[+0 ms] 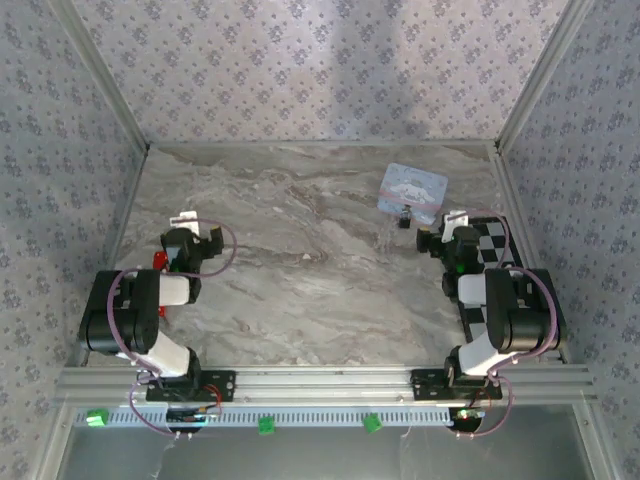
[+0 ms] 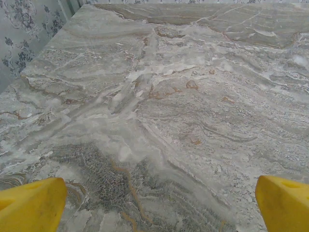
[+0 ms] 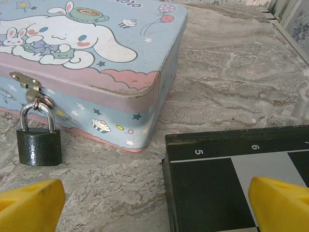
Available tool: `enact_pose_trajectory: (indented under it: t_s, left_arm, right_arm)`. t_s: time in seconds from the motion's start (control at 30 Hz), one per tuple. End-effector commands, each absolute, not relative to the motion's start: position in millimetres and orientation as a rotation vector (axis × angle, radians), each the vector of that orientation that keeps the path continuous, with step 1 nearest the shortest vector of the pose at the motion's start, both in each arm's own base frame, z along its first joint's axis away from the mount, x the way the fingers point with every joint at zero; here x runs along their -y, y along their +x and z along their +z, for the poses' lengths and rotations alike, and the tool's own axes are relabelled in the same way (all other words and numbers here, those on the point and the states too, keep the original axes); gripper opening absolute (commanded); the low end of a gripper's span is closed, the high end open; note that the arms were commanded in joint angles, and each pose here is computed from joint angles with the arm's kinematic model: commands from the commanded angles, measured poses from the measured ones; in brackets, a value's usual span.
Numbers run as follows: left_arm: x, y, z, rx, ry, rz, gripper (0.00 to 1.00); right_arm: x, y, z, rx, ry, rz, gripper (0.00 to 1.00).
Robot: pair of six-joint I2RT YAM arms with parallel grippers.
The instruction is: Unlock the padlock with the key
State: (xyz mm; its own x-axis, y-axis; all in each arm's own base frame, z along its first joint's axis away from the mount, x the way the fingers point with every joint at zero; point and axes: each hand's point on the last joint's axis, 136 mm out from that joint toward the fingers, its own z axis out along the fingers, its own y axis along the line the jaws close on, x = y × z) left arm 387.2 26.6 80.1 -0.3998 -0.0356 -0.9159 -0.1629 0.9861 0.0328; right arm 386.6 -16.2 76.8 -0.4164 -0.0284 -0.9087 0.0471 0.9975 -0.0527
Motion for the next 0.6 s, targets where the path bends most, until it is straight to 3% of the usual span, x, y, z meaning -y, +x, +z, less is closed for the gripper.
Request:
enact_pose_trajectory:
  t_s: [0.0,0.57]
  left_arm:
    - [-28.1,394.4,90.5,-1.941,-0.159,0.125,1.0]
    - [-28.0,394.7,90.9,-1.941,-0.159,0.125,1.0]
  right_arm:
    - [17.9,392.3,84.8,-1.974,0.026,-0.077,0.99]
    - [17.8,391.9,84.4,-1.974,0.025,-0.075,0.99]
